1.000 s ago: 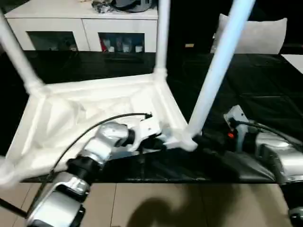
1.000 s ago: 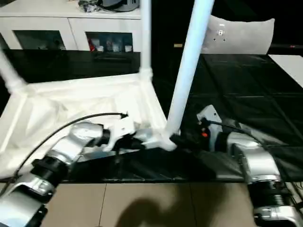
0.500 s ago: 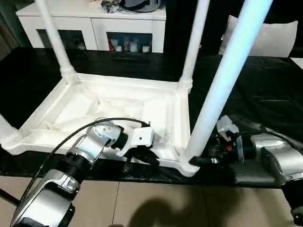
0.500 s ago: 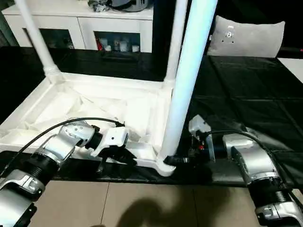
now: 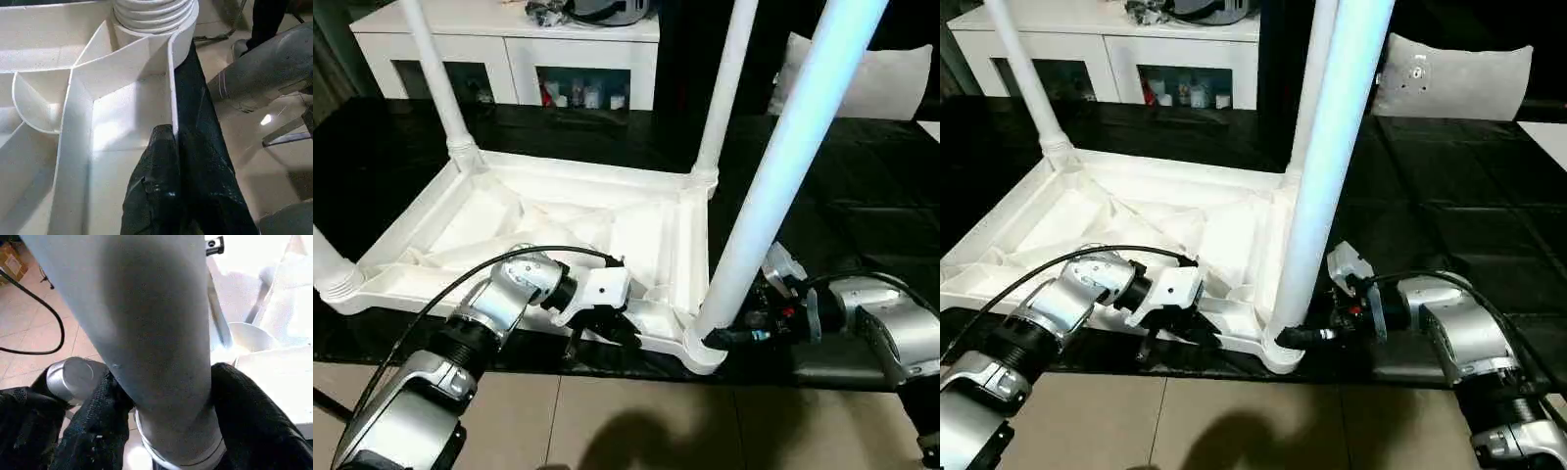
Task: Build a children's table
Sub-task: Rotate leg to tighten
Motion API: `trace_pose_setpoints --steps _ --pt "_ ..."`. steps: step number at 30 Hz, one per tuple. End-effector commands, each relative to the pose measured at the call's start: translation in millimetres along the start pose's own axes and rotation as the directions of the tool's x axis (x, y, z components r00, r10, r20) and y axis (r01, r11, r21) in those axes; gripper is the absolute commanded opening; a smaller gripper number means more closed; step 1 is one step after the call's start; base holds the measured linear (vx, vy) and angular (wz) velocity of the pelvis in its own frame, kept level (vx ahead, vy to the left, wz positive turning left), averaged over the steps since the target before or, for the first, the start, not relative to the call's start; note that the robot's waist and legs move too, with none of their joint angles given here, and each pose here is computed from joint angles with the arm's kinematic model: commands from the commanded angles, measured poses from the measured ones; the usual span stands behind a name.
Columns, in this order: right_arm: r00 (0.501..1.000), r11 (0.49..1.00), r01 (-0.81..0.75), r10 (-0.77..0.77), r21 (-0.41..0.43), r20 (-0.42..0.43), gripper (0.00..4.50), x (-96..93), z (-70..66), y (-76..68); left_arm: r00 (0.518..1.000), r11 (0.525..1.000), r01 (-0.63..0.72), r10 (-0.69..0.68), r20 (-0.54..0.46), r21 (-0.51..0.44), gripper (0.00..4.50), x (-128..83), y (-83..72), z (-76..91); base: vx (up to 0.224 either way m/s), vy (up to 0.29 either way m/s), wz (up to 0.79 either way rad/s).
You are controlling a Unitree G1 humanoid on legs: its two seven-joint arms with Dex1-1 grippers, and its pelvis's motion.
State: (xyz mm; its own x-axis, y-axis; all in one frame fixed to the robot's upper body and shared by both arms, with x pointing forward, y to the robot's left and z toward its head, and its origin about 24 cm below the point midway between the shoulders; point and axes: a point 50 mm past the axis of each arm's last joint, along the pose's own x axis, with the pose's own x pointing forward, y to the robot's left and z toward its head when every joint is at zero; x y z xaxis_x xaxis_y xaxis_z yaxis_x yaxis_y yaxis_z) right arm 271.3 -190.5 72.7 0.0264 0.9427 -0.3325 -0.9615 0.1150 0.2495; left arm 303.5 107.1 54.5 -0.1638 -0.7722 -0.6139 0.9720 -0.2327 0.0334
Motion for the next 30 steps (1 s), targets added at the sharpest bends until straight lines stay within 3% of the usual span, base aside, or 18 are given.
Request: trace_pose_setpoints --steps 1,5,7,9,11,12,13,15,16,17,19,21,25,26,30 --pt "0.998 0.998 -0.047 0.045 0.043 0.048 2.16 5.4 -1.3 6.3 0.999 0.999 0.044 -0.044 -0.01 -0.014 0.0 8 -4.3 -1.4 0.0 0.0 0.0" --pt "0.994 0.997 -0.039 0.032 0.066 0.106 2.12 8.8 0.5 9.6 0.999 0.998 -0.023 0.024 0.026 -0.054 0.0 12 0.4 0.8 0.0 0.0 0.0" --pt "0.989 0.994 0.029 -0.044 0.107 0.14 2.12 14.9 0.4 7.6 0.994 0.991 -0.084 0.09 0.057 -0.1 0.0 16 5.0 4.4 0.0 0.0 0.0" --pt "0.979 0.983 0.129 -0.148 0.133 0.144 2.11 20.4 -0.1 1.0 0.988 0.984 -0.121 0.132 0.078 -0.133 0.0 19 7.5 7.9 0.0 0.0 0.0" --pt "0.935 0.931 0.31 -0.336 0.193 0.118 2.11 26.9 -1.6 -14.2 0.971 0.96 -0.197 0.219 0.097 -0.197 0.0 24 13.8 14.5 0.0 0.0 0.0" --pt "0.935 0.931 0.31 -0.336 0.193 0.118 2.1 26.9 -1.6 -14.2 0.971 0.96 -0.197 0.219 0.097 -0.197 0.0 24 13.8 14.5 0.0 0.0 0.0" --pt "0.892 0.879 0.41 -0.442 0.242 0.093 2.09 30.3 -2.4 -23.5 0.954 0.937 -0.252 0.283 0.1 -0.242 0.0 27 18.6 18.8 0.0 0.0 0.0" --pt "0.847 0.823 0.491 -0.528 0.285 0.066 2.08 33.3 -2.7 -31.2 0.934 0.908 -0.306 0.345 0.095 -0.287 0.0 30 23.8 22.6 0.0 0.0 0.0" --pt "0.842 0.818 0.498 -0.535 0.286 0.065 2.06 33.6 -2.5 -31.8 0.932 0.905 -0.311 0.351 0.095 -0.291 0.0 31 24.4 23.0 0.0 0.0 0.0" --pt "0.774 0.744 0.59 -0.632 0.312 0.044 2.06 37.8 -0.4 -39.8 0.897 0.854 -0.387 0.436 0.073 -0.349 0.0 35 32.0 27.9 0.0 0.0 0.0" --pt "0.726 0.694 0.642 -0.687 0.326 0.035 2.06 39.4 1.0 -44.5 0.876 0.825 -0.426 0.479 0.059 -0.37 0.0 38 35.8 30.4 0.0 0.0 0.0" --pt "0.646 0.61 0.709 -0.763 0.354 0.02 2.06 41.6 2.1 -50.5 0.843 0.783 -0.484 0.537 0.033 -0.39 0.0 42 40.2 33.0 0.0 0.0 0.0" --pt "0.599 0.571 0.734 -0.799 0.367 0.046 2.06 44.4 3.9 -53.4 0.827 0.77 -0.516 0.562 0.015 -0.374 0.0 43 41.2 34.8 0.0 0.0 0.0" --pt "0.596 0.571 0.734 -0.801 0.368 0.054 2.37 44.8 4.3 -53.6 0.828 0.773 -0.518 0.561 0.014 -0.367 0.0 43 41.0 34.9 0.0 0.0 0.0" --pt "0.625 0.619 0.686 -0.77 0.381 0.125 2.88 42.9 8.9 -48.5 0.841 0.796 -0.508 0.54 0.009 -0.33 0.0 38 37.8 31.5 0.0 0.0 0.0"
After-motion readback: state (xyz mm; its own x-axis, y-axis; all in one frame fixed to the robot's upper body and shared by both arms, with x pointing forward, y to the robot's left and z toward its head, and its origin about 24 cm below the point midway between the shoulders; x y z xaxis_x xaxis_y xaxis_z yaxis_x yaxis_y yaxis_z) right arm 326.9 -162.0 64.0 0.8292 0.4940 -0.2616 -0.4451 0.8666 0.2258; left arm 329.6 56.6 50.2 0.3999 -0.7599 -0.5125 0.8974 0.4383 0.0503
